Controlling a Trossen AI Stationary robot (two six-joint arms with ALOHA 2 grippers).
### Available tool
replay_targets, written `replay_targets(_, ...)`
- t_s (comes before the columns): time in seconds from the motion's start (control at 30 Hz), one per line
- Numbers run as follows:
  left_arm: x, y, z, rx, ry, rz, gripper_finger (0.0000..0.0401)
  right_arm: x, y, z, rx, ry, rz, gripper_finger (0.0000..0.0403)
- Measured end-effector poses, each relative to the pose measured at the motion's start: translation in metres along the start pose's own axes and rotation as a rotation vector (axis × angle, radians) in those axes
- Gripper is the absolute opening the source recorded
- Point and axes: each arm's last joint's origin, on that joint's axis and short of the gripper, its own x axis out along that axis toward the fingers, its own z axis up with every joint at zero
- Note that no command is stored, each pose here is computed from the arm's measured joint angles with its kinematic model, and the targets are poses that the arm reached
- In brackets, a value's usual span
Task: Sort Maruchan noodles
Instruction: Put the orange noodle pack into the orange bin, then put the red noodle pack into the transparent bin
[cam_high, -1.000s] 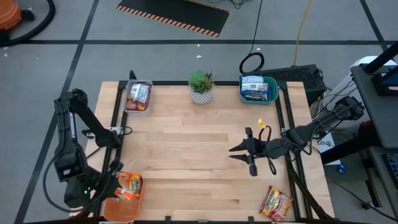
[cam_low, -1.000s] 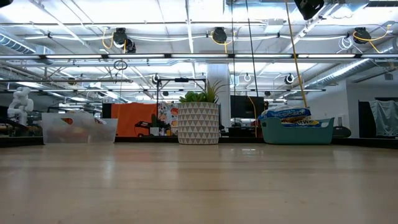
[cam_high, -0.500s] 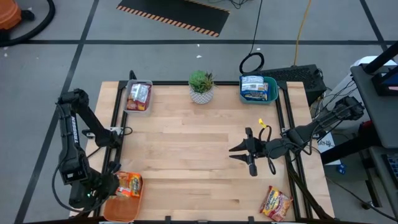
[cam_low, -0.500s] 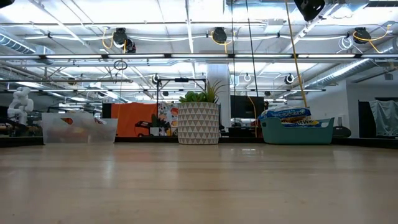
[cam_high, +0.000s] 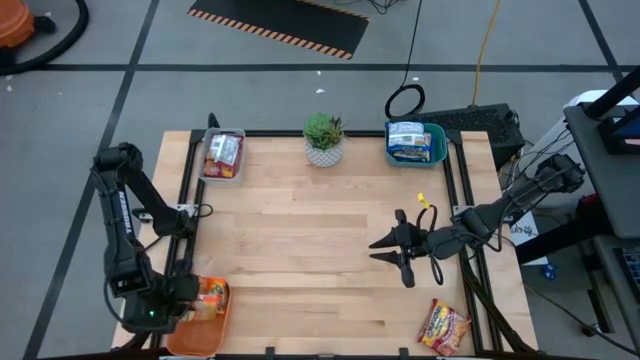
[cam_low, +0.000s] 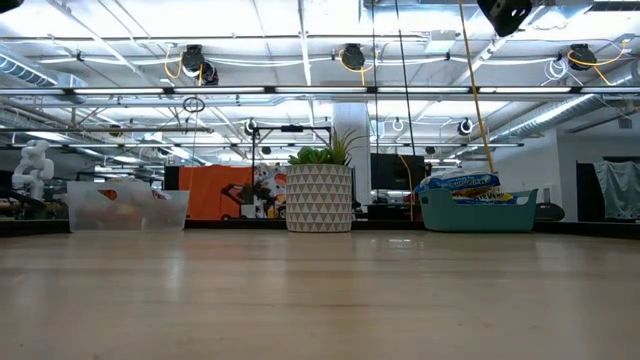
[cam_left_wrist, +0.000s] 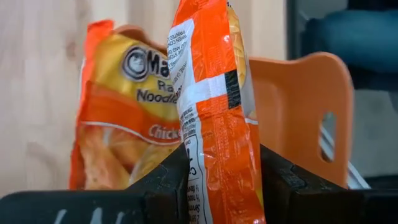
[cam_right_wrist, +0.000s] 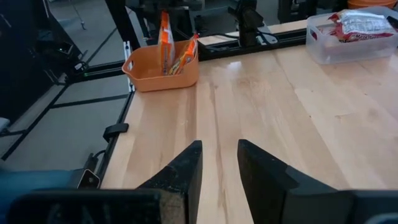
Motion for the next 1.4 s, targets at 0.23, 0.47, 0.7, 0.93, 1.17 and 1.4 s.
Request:
replay_targets(0.23, 0.004, 0.004, 0.001, -0.036, -0.105, 0.047, 0.0127, 0.0, 0.001, 0.0, -0.003, 0.001, 0.001, 0.0098)
replay_targets(0.47, 0.005, 0.006, 0.007, -0.069, -0.135, 0.059, 0.0198, 0.0, 0.001, 0.0, -0.012, 0.0, 0.001, 0.0098)
replay_targets(0.7, 0.006, 0.008, 0.011, -0.092, -0.095, 0.053, 0.0258, 0.0, 0.001, 0.0, -0.012, 0.0, 0.0, 0.0098)
replay_targets(0.93, 0.008, 0.01, 0.016, -0.139, -0.017, 0.039, 0.0263, 0.0, 0.001, 0.0, -0.011, 0.001, 0.002, 0.0098)
replay_targets(1.17, 0.011, 0.017, 0.03, -0.183, -0.038, 0.062, 0.0264, 0.0, 0.001, 0.0, -0.009, 0.001, 0.003, 0.0098)
replay_targets(1.4, 0.013, 0.032, 0.055, -0.079, -0.248, 0.205, 0.0264, 0.001, 0.0, 0.002, -0.015, -0.019, 0.003, 0.0098)
